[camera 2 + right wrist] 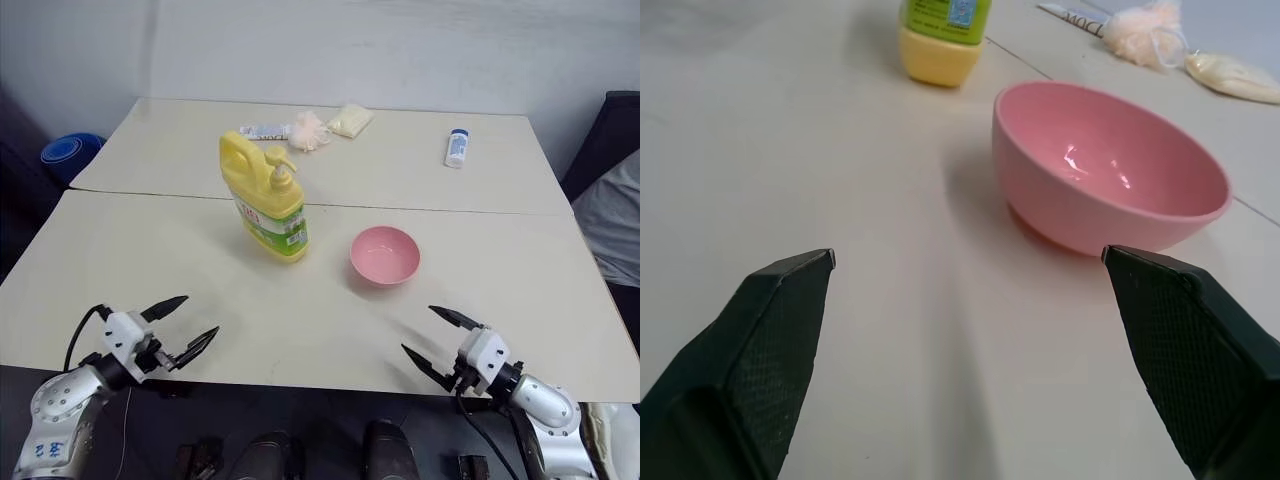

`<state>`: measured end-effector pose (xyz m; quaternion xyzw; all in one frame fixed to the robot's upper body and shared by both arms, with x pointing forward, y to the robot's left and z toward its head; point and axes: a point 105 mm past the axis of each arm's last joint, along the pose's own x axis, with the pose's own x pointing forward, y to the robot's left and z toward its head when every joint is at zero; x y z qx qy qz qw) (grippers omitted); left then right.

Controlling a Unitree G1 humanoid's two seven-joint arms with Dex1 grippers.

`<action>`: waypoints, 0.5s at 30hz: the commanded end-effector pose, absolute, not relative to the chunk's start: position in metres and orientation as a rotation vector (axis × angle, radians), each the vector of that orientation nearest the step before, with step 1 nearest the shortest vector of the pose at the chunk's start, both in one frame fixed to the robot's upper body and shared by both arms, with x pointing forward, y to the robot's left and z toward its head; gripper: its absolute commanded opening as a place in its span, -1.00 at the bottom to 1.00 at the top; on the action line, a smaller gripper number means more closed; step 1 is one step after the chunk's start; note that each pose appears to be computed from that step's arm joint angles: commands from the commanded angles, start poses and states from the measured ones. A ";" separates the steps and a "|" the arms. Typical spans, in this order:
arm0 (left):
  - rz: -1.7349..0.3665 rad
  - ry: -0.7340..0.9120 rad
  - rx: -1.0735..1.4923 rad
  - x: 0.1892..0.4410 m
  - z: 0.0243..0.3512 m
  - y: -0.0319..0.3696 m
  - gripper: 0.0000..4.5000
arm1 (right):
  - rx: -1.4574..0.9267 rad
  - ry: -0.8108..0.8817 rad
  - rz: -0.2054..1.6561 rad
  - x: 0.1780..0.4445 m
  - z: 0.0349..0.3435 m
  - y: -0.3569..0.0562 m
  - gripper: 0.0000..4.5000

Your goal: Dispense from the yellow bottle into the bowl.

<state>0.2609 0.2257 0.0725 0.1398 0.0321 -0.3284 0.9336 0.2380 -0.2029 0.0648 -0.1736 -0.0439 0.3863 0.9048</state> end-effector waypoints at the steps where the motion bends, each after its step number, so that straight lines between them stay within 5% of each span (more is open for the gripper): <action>1: -0.655 0.055 0.280 0.266 0.085 0.224 0.98 | -0.361 -0.125 0.791 0.241 0.073 -0.203 1.00; 9: -0.806 -0.054 0.134 0.253 0.129 0.216 0.98 | -0.256 -0.132 0.919 0.268 0.109 -0.151 1.00; 15: -1.011 -0.071 0.156 0.249 0.161 0.192 0.98 | -0.298 -0.023 0.854 0.313 0.110 -0.121 1.00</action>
